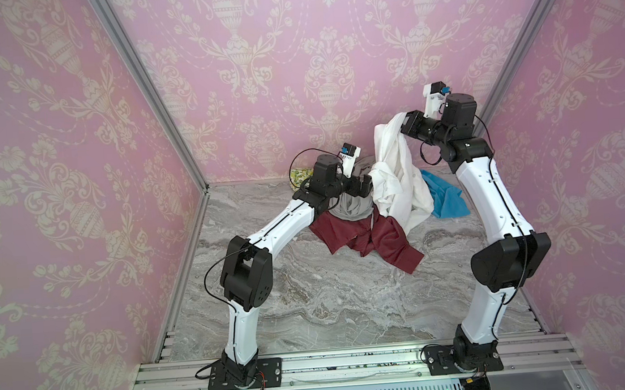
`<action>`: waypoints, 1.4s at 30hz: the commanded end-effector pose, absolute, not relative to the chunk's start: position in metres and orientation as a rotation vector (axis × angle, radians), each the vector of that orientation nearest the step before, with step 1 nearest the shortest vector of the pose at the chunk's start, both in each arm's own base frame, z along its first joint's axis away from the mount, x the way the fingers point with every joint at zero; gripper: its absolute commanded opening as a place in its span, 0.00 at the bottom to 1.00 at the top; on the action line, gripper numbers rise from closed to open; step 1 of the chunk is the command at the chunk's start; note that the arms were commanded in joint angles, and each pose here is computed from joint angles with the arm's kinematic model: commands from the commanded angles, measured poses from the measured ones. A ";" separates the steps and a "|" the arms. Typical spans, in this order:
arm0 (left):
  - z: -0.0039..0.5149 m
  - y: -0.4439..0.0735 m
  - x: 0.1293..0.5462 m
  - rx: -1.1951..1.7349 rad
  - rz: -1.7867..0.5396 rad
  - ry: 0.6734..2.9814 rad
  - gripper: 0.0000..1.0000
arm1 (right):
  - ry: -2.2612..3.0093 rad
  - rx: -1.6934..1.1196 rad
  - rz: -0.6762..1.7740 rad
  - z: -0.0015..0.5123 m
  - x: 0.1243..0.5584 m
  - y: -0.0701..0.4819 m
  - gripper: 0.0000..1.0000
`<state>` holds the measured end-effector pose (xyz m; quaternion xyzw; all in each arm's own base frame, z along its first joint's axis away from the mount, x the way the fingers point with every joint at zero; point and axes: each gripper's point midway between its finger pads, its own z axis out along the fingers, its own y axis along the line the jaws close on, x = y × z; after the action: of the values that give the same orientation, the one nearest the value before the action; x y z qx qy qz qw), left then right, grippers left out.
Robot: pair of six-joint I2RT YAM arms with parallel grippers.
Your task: Pick out a specific cloth from the pile
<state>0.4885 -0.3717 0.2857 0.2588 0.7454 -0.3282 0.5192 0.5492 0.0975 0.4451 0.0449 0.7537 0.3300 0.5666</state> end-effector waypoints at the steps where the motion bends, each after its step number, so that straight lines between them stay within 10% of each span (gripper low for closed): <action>1: 0.238 -0.353 0.470 0.735 -0.752 1.883 0.99 | 1.559 0.065 0.697 0.520 0.524 0.079 0.00; 18: 0.246 -0.310 0.428 0.678 -0.948 1.790 0.99 | 1.626 0.063 0.643 0.501 0.520 0.073 0.00; 42: 0.283 -0.466 0.494 0.556 -0.952 1.549 0.99 | 1.638 0.095 0.687 0.503 0.503 0.101 0.00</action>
<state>0.4800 -0.4612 0.2832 0.2489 0.6603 -0.4219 0.5692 0.5164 0.0990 0.4747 0.0421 0.7394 0.2905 0.6059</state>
